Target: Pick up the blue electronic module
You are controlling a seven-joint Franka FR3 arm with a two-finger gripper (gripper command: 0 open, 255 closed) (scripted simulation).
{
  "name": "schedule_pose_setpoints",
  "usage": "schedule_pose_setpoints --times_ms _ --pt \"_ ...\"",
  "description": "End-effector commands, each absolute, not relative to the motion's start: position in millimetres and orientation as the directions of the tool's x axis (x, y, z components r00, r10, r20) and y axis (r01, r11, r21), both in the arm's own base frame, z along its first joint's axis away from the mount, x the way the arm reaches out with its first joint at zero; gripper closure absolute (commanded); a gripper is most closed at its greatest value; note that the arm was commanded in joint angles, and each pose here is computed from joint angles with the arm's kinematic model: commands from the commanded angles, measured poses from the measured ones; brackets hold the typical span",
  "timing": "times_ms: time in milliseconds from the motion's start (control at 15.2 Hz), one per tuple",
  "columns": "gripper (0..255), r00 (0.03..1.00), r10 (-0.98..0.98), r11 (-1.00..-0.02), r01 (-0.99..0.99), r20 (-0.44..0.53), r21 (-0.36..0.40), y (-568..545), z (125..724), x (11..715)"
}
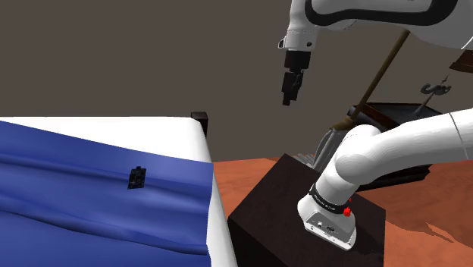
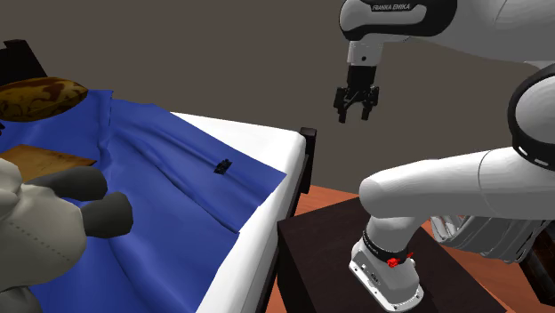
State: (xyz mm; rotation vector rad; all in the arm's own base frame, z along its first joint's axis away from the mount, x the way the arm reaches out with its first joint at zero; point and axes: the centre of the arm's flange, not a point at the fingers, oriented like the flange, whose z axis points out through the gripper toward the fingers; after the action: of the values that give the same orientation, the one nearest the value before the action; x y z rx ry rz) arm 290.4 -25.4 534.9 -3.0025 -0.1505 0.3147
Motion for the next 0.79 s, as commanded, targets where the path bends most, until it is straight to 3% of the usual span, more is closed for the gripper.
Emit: schedule_pose_setpoints --times_ms 0,726 --pt "0 0.973 0.111 -0.988 0.086 -0.2 -0.128 -25.4 534.9 290.4" --pt "0 0.977 0.104 -0.994 0.094 -0.188 -0.061 96.2 476.8 359.0"
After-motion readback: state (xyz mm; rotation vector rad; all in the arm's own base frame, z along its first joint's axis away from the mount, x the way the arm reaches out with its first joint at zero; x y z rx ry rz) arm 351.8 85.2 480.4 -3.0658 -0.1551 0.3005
